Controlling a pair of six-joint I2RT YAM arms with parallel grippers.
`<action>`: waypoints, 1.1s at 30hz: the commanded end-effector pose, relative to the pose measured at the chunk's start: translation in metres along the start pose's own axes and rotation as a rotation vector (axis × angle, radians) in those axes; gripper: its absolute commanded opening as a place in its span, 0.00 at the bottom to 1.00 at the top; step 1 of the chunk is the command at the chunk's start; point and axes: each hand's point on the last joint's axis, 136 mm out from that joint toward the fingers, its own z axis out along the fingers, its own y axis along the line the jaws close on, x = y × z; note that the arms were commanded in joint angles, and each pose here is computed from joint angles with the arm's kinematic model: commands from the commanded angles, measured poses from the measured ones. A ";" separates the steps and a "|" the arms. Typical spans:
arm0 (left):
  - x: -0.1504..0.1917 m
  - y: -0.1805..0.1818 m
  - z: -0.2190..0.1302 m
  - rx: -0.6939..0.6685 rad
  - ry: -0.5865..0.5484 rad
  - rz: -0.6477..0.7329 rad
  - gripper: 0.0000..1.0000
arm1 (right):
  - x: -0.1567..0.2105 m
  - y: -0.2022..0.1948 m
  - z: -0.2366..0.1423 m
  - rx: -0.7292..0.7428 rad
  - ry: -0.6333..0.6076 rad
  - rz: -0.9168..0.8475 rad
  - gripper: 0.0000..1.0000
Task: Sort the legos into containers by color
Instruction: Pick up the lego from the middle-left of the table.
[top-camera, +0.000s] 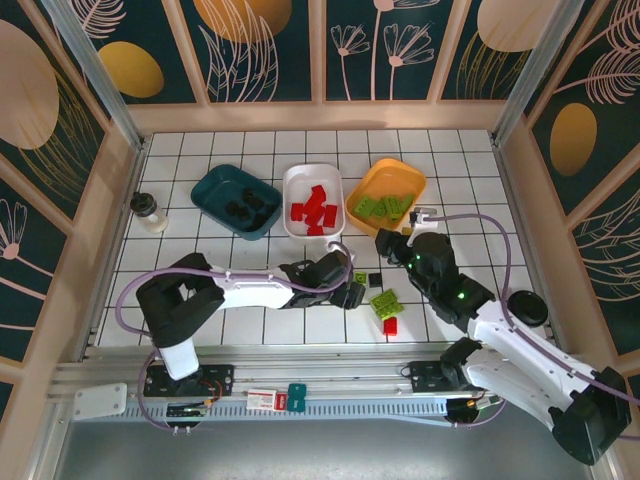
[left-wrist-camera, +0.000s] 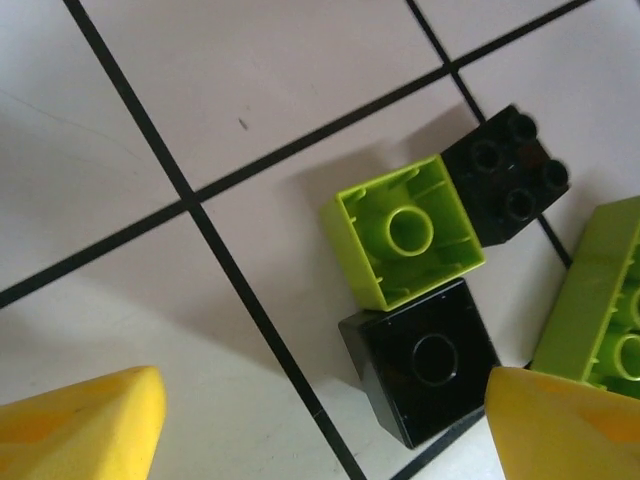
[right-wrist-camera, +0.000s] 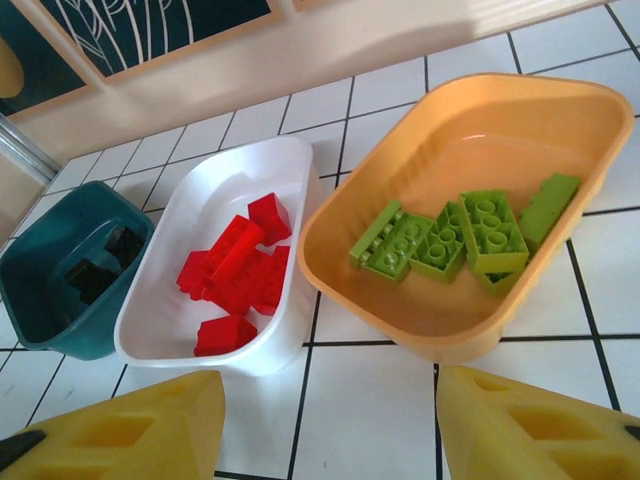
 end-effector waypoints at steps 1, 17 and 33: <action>-0.020 -0.023 0.004 0.064 -0.032 0.027 0.82 | 0.009 -0.015 -0.002 0.059 0.018 0.011 0.59; -0.001 -0.005 0.023 -0.026 0.024 0.047 0.49 | 0.007 -0.012 -0.002 0.045 0.016 0.015 0.59; -0.077 0.129 -0.102 -0.198 -0.347 -0.281 0.33 | 0.010 -0.002 0.007 0.006 0.035 0.025 0.59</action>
